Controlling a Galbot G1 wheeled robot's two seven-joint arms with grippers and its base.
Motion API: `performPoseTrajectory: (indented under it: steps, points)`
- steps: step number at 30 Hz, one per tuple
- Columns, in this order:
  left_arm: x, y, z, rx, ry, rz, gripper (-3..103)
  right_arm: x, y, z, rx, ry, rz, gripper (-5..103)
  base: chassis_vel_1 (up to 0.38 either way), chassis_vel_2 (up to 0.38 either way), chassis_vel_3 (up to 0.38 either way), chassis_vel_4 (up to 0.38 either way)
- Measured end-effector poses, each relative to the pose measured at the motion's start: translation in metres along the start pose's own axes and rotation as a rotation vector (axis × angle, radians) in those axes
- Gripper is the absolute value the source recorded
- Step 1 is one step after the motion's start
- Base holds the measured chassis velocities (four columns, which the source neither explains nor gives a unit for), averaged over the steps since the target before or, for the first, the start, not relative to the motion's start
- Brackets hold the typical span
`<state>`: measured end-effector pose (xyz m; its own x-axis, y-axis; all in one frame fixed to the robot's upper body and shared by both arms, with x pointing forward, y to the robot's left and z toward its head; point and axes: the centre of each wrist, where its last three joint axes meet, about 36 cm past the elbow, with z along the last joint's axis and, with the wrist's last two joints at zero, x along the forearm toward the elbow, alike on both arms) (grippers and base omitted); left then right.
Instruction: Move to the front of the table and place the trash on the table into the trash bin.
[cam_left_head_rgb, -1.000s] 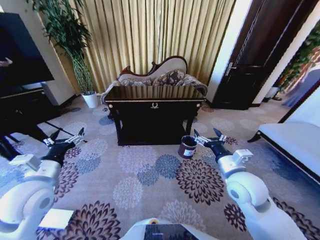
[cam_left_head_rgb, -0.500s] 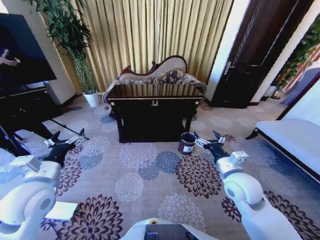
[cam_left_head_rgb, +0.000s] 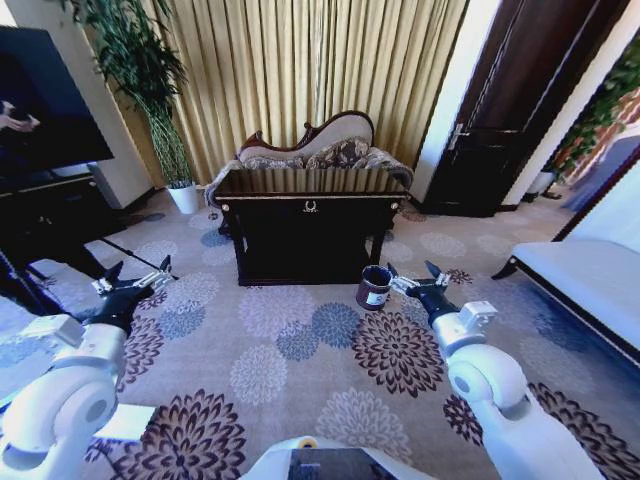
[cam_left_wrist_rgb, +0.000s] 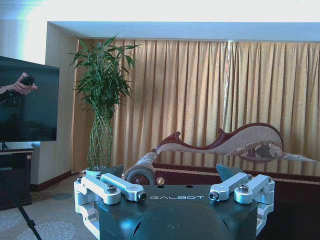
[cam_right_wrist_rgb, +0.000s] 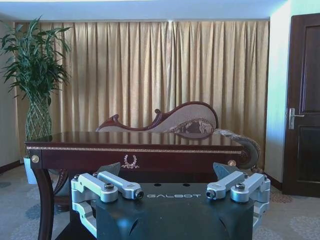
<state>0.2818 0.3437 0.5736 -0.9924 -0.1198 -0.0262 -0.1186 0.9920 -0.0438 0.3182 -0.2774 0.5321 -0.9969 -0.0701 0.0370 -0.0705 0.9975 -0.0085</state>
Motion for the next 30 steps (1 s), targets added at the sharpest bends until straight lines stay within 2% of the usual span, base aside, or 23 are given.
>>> performPoseTrajectory:
  steps: [16,30]
  points:
    - [-0.001,-0.002,-0.002,0.003,-0.027,0.03,100,0.0,-0.001,-0.015,0.004,-0.036,-0.007,100,0.0,0.0,0.0,0.0]
    - [0.0,-0.002,-0.003,-0.015,-0.014,0.025,100,0.004,-0.001,-0.021,0.004,-0.026,-0.008,100,0.0,0.0,0.0,0.0]
